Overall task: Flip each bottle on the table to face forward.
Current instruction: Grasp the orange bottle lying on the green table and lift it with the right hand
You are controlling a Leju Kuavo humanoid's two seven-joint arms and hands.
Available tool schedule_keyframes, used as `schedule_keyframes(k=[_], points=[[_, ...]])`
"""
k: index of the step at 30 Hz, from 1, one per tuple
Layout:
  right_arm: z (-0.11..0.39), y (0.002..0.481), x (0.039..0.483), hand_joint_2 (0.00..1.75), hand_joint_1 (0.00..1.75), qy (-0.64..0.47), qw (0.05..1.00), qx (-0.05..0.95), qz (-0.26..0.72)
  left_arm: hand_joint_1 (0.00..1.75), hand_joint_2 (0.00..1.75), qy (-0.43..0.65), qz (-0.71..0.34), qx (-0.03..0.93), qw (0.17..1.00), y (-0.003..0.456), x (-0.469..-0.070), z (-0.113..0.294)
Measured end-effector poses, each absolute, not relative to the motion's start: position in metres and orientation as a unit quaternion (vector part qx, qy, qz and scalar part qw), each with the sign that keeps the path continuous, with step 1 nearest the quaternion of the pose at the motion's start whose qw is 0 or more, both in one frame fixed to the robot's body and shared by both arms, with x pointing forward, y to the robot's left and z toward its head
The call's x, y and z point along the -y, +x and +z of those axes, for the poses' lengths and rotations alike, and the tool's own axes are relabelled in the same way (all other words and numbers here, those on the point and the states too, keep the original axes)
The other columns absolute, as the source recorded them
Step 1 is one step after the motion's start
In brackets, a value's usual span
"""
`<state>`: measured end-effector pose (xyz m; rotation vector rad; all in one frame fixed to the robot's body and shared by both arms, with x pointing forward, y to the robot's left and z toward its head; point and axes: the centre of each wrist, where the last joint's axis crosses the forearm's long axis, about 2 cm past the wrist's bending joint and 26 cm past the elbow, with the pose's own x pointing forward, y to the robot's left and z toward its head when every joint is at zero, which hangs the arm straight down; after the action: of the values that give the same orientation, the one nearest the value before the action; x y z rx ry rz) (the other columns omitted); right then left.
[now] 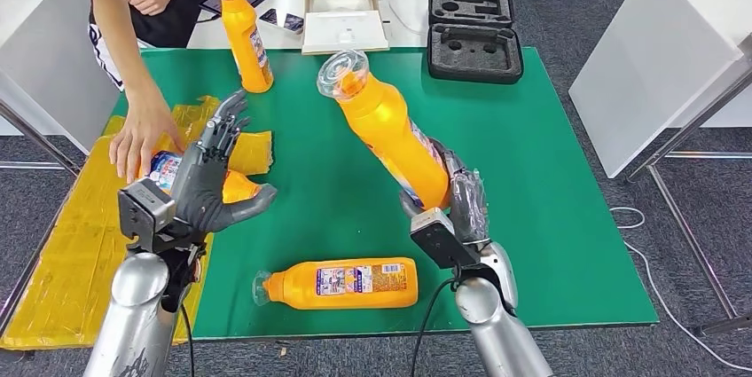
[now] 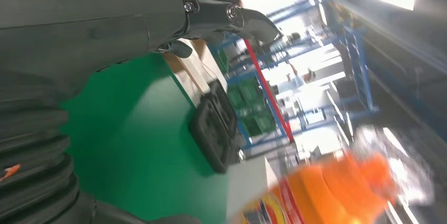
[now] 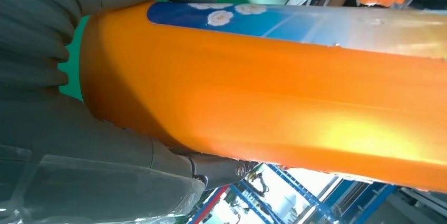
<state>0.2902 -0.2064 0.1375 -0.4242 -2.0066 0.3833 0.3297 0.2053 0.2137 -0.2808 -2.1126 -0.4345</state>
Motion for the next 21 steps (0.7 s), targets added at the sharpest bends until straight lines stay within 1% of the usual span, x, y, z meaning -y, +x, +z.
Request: schedule_keyframes(k=[7,13,21], points=[[0.144,0.3,0.196,1.75,1.75,-0.159,0.499,0.836,0.16,0.0,1.75,-0.134,-0.201,0.859,0.451,0.329,-0.184,0.222],[0.146,0.306,0.188,1.75,1.75,-0.144,0.497,0.838,0.173,0.0,1.75,-0.14,-0.206,0.86,0.446,0.328,-0.178,0.224],[0.144,0.307,0.16,1.75,1.75,-0.109,0.484,0.841,0.214,0.0,1.75,-0.147,-0.21,0.86,0.442,0.328,-0.174,0.226]])
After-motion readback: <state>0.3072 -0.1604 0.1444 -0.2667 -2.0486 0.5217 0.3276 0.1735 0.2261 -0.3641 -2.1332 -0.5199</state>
